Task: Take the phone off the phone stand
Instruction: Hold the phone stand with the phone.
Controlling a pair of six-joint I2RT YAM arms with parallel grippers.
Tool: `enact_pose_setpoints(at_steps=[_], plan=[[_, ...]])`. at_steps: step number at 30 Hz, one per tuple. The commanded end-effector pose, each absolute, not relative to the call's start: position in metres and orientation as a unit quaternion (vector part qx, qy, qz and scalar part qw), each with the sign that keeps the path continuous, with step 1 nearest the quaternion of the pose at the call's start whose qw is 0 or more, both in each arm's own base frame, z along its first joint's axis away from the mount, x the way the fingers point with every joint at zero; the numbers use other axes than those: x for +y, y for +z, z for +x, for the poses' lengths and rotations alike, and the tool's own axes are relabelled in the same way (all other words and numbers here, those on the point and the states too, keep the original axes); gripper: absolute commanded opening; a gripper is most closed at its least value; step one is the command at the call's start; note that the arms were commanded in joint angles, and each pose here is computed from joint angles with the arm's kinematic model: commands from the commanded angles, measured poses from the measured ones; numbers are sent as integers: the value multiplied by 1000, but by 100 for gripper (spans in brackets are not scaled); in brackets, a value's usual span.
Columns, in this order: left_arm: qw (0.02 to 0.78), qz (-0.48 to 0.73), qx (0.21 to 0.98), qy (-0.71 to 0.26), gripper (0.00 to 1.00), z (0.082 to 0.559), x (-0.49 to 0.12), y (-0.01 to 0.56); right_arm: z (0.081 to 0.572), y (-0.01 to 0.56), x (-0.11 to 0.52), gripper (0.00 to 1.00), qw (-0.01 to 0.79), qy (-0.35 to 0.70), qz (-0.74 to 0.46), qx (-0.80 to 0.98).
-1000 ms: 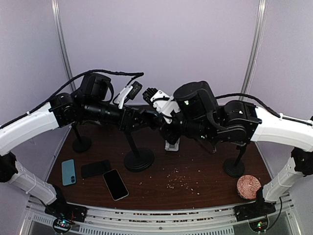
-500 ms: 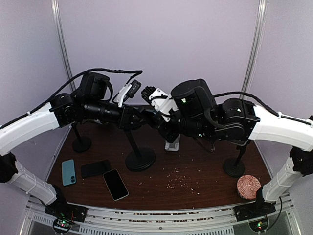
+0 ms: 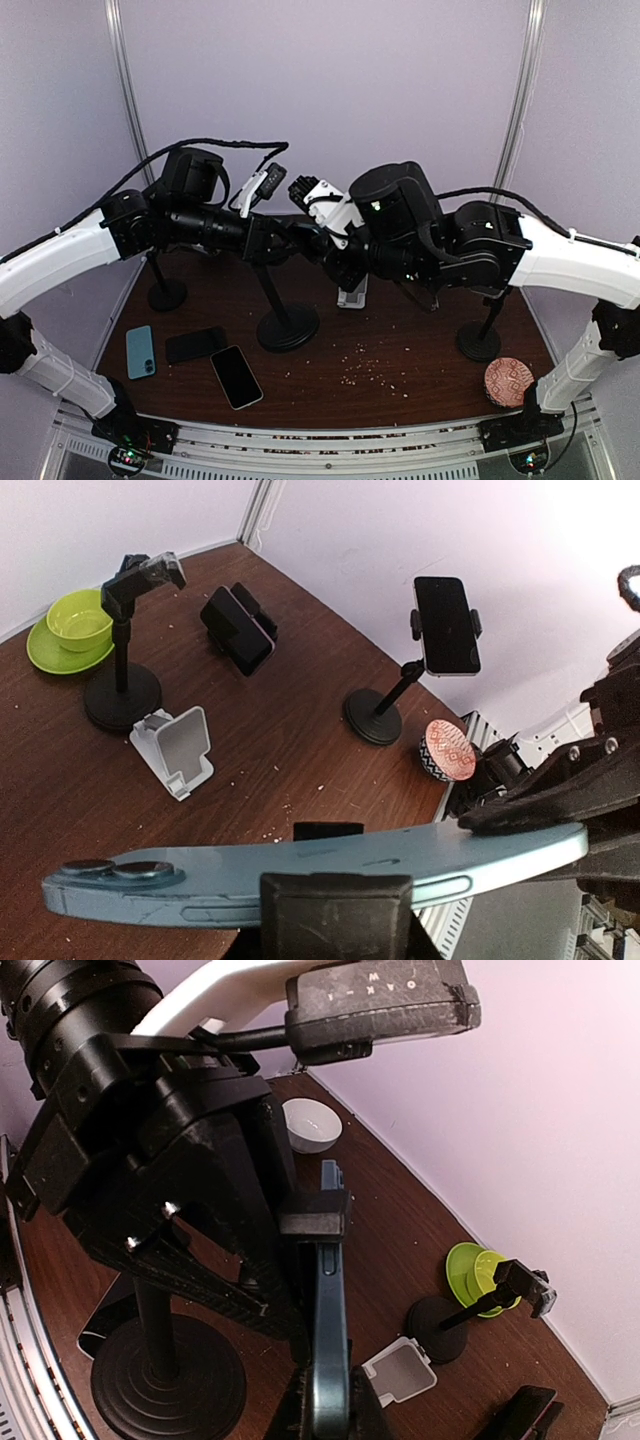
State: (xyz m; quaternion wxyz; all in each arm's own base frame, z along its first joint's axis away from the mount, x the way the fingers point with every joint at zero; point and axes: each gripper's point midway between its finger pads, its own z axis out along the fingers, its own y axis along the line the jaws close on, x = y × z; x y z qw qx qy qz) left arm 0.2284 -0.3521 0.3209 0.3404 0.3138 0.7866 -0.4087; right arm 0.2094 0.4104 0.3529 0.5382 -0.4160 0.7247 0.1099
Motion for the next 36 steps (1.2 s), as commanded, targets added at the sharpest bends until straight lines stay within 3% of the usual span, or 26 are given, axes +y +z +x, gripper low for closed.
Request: enact_pose_setpoints(at_steps=[1, 12, 21, 36], plan=[[360, 285, 748, -479, 0, 225, -349, 369, 201, 402, 417, 0, 594, 174, -372, 691], [339, 288, 753, -485, 0, 240, -335, 378, 198, 391, 421, 0, 588, 174, -385, 690], [320, 316, 793, -411, 0, 252, -330, 348, 199, 394, 435, 0, 584, 177, -396, 686], [357, 332, 823, -291, 0, 263, -321, 340, 192, 403, 458, 0, 567, 196, -403, 691]])
